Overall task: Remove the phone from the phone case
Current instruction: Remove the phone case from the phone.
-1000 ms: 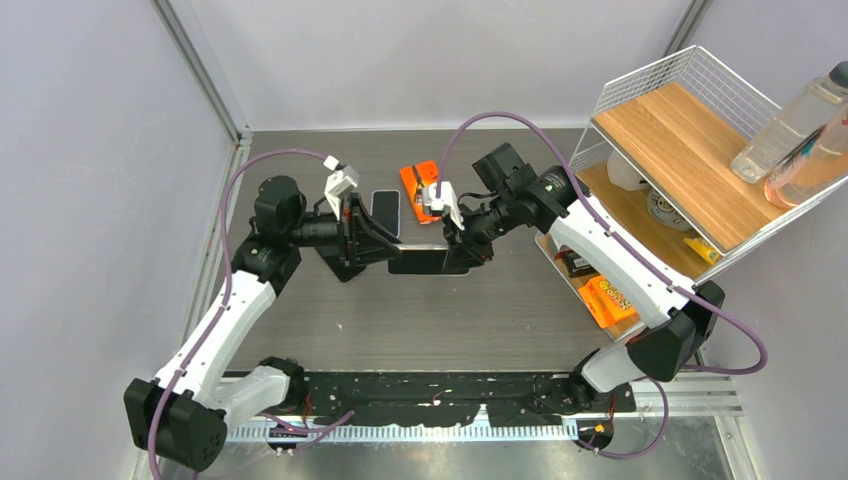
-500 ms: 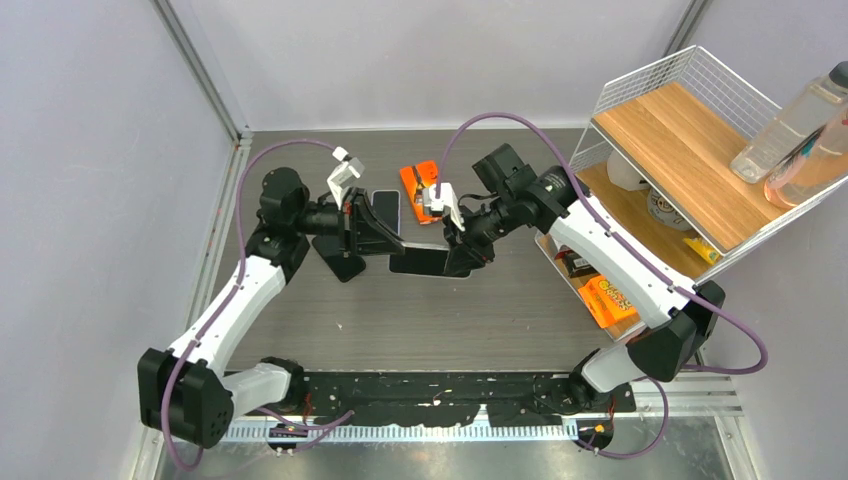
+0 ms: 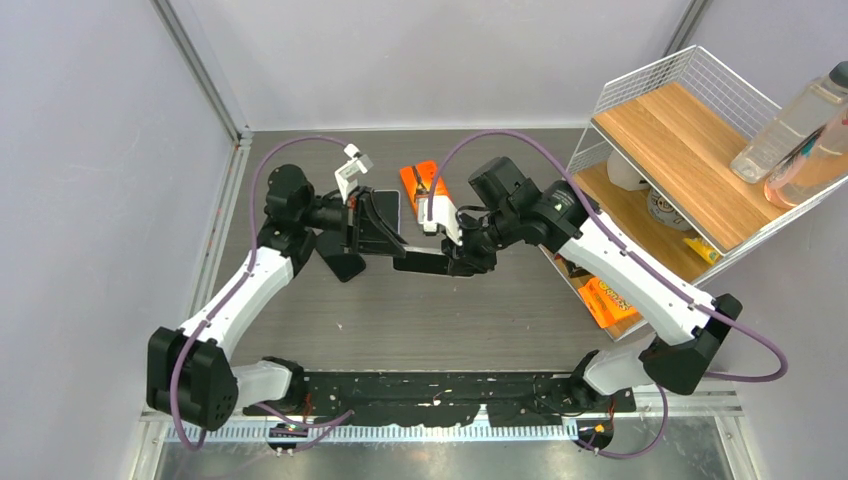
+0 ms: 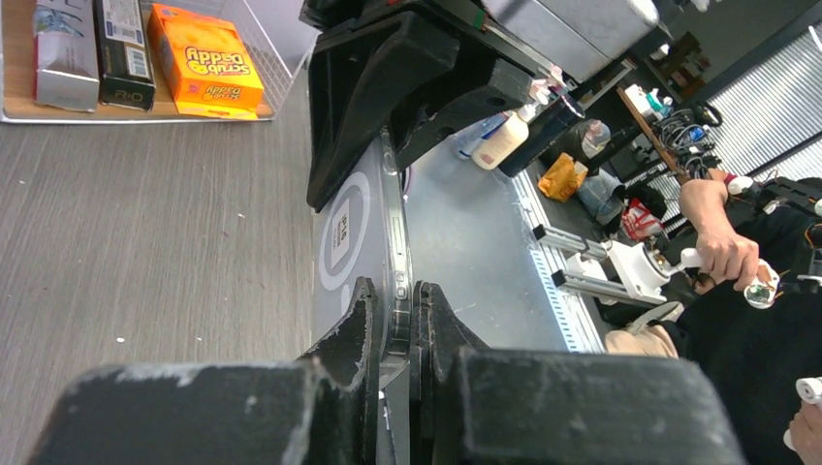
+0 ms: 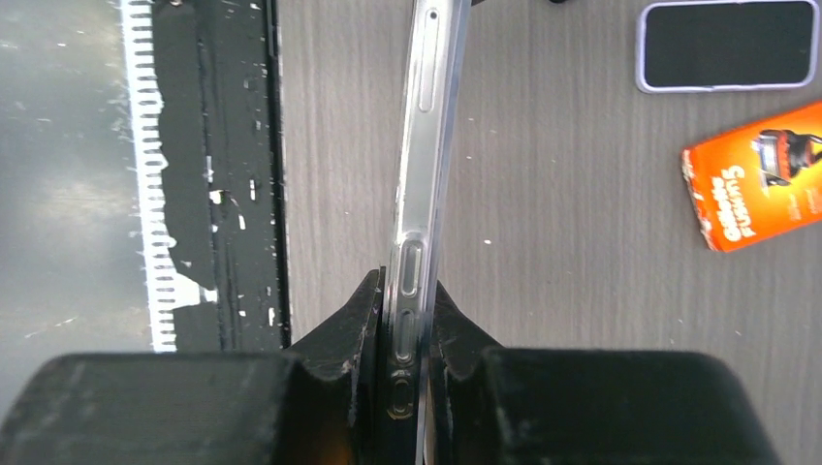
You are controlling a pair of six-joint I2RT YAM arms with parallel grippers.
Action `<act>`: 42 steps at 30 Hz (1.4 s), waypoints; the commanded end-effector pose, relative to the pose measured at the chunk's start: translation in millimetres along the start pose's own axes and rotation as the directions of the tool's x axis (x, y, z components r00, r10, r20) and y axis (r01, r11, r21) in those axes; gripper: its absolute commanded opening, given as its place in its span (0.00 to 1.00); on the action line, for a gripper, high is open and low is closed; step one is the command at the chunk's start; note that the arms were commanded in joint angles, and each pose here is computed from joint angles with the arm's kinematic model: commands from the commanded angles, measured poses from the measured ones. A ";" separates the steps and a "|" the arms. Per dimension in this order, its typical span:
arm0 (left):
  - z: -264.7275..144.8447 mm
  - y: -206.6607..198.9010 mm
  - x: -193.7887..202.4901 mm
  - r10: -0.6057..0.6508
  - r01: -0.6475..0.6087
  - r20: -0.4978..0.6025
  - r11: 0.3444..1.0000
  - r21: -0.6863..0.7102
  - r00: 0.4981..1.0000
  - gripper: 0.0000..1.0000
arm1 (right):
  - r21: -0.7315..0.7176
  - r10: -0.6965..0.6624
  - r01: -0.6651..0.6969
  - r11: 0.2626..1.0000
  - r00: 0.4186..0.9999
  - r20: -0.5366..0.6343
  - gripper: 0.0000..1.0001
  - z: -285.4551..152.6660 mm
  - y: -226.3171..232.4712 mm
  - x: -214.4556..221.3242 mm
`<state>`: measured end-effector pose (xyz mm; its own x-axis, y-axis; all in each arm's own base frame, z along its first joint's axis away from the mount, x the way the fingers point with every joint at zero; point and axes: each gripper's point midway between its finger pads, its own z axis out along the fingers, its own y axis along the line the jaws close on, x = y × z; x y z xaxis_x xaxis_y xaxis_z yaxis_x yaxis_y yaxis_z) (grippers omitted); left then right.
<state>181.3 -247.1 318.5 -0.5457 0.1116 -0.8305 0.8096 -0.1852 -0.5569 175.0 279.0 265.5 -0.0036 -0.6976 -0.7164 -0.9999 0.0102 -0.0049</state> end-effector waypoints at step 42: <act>16.1 98.1 -10.3 -0.299 0.305 0.105 0.951 -0.046 0.949 0.00 | 0.319 -0.450 0.446 0.836 0.891 -0.066 0.05 -15.1 -9.3 -48.6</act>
<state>221.4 -268.3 277.2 -0.7100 0.2052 -0.6736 0.6419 -0.2046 -0.7389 208.4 249.6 253.6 0.2070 -0.8756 -0.4363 -0.8918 0.0144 -0.4522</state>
